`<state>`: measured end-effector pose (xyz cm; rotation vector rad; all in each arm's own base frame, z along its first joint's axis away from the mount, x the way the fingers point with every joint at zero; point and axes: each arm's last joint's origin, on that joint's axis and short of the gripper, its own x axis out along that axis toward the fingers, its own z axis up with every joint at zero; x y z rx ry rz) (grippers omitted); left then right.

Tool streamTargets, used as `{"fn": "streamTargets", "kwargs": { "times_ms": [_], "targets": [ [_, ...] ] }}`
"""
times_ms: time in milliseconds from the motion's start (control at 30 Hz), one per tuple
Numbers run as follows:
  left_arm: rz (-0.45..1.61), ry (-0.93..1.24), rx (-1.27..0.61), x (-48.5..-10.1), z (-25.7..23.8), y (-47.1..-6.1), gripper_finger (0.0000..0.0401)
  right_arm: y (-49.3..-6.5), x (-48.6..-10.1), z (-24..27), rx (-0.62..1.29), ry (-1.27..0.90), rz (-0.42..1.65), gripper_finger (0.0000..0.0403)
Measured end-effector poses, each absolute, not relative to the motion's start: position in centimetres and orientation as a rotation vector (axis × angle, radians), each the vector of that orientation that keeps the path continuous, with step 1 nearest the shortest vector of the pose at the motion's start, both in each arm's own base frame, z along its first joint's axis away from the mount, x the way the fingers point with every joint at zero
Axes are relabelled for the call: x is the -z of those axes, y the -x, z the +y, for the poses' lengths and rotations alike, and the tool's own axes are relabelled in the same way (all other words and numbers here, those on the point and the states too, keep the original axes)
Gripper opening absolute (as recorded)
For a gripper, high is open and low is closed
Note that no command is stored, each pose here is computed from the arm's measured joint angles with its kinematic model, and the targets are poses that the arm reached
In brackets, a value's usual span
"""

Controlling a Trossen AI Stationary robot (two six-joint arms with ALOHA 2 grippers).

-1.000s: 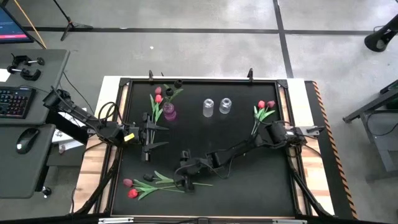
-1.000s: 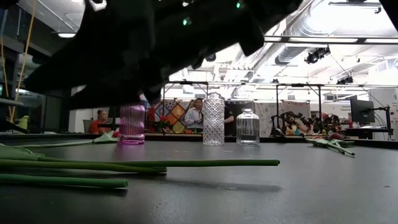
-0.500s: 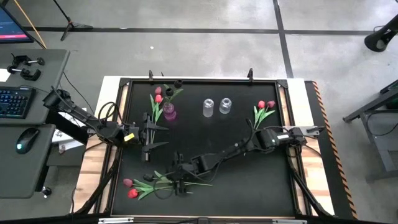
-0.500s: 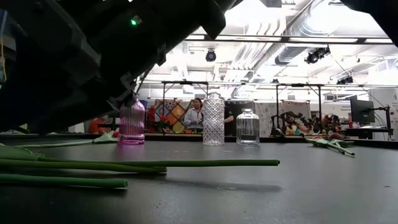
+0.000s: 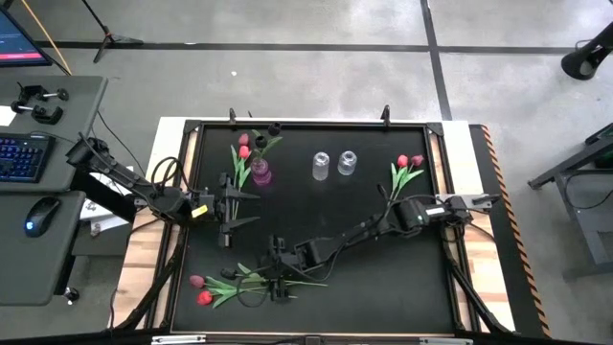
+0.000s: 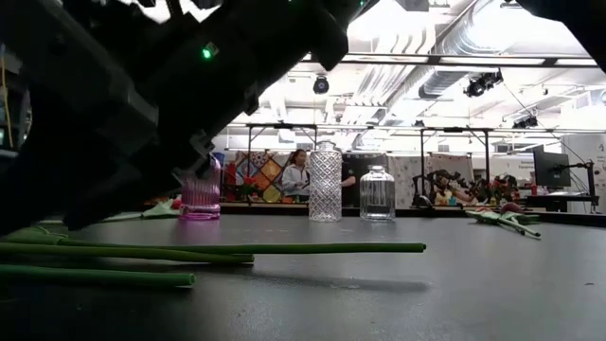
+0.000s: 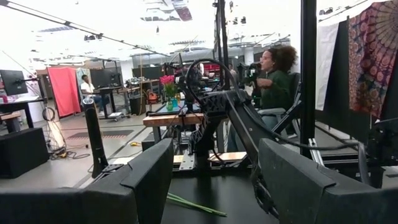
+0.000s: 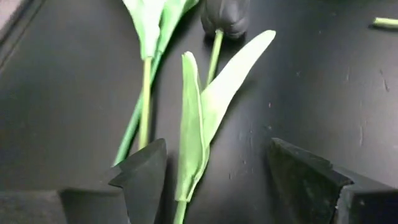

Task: Sort flowers into vase by color
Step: Put the black flower into the transparent purple vase

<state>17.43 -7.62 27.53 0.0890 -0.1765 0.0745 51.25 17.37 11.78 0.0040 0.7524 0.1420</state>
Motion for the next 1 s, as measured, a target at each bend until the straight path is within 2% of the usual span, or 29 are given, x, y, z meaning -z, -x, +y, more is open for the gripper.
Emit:
{"fn": "streamTargets", "kwargs": {
  "times_ms": [167,333,467,600,633,1000],
  "targets": [
    [-0.175,-0.089,-0.079,-27.5,-7.6,-17.4,0.0225,-51.4,-10.8,17.4,-0.13,-0.002,0.755,0.0236],
    [-0.173,-0.089,-0.087,-27.5,-7.6,-17.4,0.0225,-51.4,-11.0,17.3,-0.095,0.029,0.747,0.0182],
    [-0.174,-0.088,-0.087,-27.5,-7.6,-17.4,0.0225,-51.2,-11.0,17.7,-0.075,0.066,0.744,0.0112],
    [-0.174,-0.088,-0.087,-27.5,-7.6,-17.4,0.0225,-50.9,-10.9,17.8,-0.057,0.107,0.766,0.0022],
    [-0.174,-0.088,-0.087,-27.5,-7.6,-17.4,0.0225,-50.7,-11.1,17.9,-0.043,0.119,0.772,0.0013],
    [-0.179,-0.073,-0.073,-27.6,-7.9,-17.1,0.0225,-47.7,-12.5,15.9,0.202,0.312,1.046,0.0004]
  ]
}}
